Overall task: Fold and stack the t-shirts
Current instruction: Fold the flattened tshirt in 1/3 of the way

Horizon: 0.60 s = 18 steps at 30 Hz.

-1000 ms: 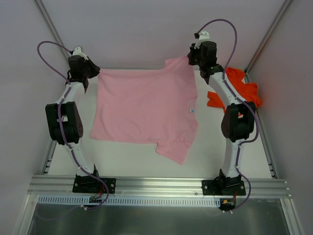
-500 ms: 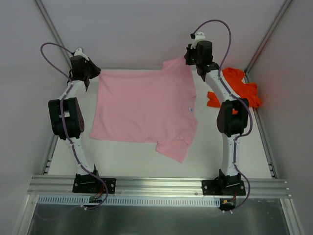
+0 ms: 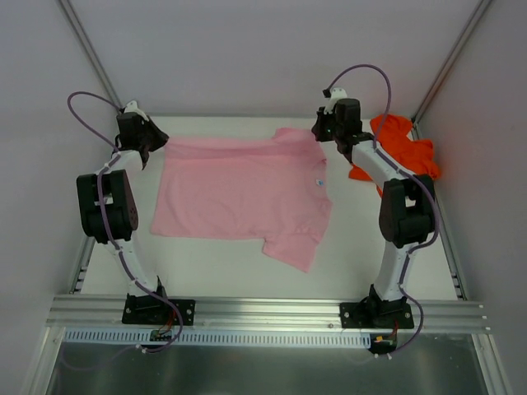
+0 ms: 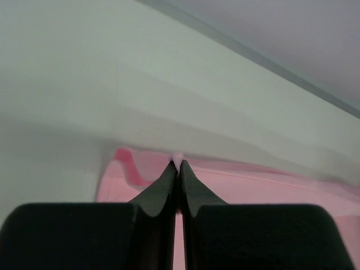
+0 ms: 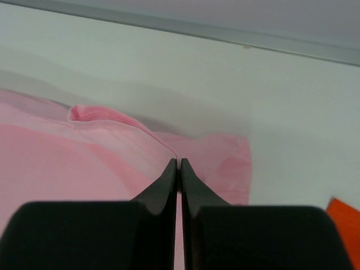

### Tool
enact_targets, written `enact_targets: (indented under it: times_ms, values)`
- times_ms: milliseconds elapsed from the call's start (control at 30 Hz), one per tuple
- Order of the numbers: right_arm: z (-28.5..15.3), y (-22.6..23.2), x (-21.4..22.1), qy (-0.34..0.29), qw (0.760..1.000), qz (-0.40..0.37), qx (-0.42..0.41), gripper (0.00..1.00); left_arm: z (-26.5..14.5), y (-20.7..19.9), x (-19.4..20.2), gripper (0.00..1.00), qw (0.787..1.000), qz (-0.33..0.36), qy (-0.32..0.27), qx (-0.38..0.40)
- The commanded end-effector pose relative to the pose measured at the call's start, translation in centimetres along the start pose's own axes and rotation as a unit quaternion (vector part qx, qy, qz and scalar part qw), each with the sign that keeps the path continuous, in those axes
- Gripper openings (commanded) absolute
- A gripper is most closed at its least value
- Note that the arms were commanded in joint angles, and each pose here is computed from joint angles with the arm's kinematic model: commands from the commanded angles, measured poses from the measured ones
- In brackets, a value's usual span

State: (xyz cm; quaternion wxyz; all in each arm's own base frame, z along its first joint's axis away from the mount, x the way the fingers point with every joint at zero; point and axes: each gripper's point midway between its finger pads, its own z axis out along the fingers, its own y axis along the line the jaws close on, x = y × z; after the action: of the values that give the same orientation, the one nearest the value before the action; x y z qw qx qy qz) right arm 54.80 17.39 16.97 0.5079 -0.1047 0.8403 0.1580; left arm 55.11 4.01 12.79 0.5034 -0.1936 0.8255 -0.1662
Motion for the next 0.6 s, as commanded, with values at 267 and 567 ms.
enact_targets:
  times_ms: [267, 567]
  values:
    - [-6.0, 2.4, 2.2, -0.016, 0.999, 0.032, -0.03, 0.01, -5.4, 0.4, 1.7, 0.0, 0.999, 0.016, -0.029, 0.01]
    - [-6.8, 2.7, 7.6, 0.042, 0.997, 0.054, -0.027, 0.01, -5.8, 1.8, 4.3, 0.0, 1.0, -0.001, -0.005, -0.013]
